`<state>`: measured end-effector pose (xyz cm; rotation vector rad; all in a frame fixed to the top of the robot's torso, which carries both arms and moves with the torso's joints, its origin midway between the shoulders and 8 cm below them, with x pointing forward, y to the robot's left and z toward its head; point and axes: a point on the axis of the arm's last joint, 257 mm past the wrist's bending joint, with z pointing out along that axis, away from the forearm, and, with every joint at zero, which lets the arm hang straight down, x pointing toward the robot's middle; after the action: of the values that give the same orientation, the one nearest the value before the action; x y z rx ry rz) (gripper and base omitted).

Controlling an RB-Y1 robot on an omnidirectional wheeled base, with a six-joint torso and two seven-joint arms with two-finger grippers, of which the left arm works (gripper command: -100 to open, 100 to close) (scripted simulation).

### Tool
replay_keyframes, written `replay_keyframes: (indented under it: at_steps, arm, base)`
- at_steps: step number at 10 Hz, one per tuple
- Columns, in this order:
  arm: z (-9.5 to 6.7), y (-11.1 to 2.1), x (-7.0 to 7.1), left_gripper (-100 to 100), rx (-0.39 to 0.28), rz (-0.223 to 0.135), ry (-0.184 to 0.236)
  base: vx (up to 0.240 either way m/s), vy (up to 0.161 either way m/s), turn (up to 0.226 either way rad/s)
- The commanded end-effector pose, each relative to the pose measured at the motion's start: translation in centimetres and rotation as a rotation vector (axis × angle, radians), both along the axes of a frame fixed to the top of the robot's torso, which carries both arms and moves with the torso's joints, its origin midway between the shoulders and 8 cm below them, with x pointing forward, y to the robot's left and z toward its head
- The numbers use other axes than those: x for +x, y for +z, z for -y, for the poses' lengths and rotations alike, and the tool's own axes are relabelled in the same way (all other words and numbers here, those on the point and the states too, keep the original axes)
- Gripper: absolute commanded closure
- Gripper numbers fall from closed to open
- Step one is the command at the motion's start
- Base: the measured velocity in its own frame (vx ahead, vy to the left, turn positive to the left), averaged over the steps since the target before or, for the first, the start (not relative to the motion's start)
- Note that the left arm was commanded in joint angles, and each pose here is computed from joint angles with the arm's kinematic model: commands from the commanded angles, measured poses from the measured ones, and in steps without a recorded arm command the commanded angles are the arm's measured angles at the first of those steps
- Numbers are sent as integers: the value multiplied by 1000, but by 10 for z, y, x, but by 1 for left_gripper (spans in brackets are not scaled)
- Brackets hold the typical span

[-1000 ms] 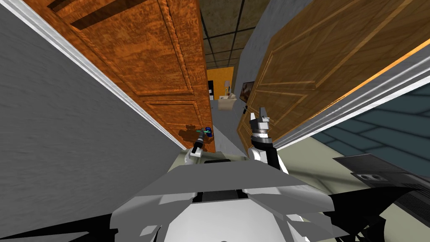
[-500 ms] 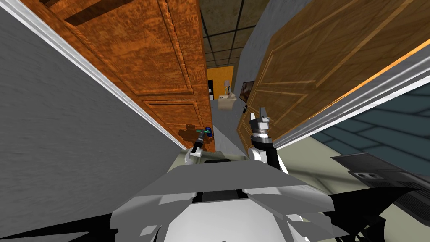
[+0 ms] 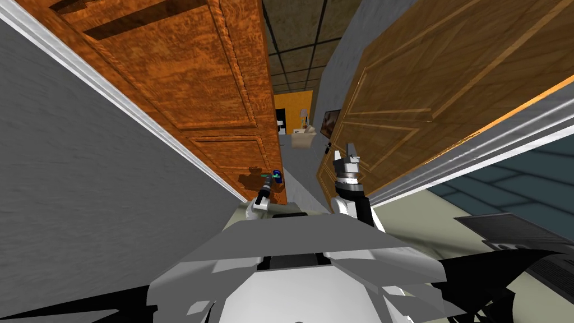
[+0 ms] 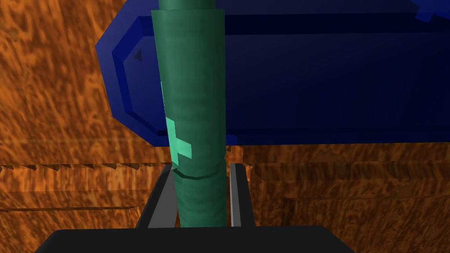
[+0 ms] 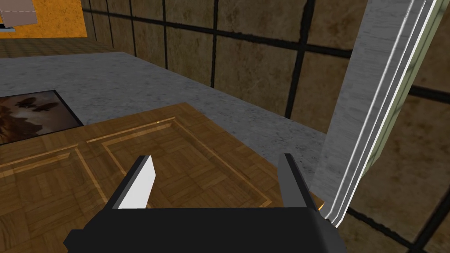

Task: Push the door open

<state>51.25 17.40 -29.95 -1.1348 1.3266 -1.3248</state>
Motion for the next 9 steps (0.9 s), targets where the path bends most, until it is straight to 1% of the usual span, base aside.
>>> replay_keyframes:
  at_steps: [1, 4, 6, 9]
  arm:
    - [-10, 10, 6, 100, 4, 24, 17]
    - [-31, 10, 10, 100, 9, 22, 58]
    - [-47, 10, 12, 100, 13, 21, 90]
    - [-63, 10, 14, 100, 15, 19, 123]
  base:
    - [186, -86, 35]
    - [180, -101, 64]
    - [202, -133, 95]
    - [144, -101, 63]
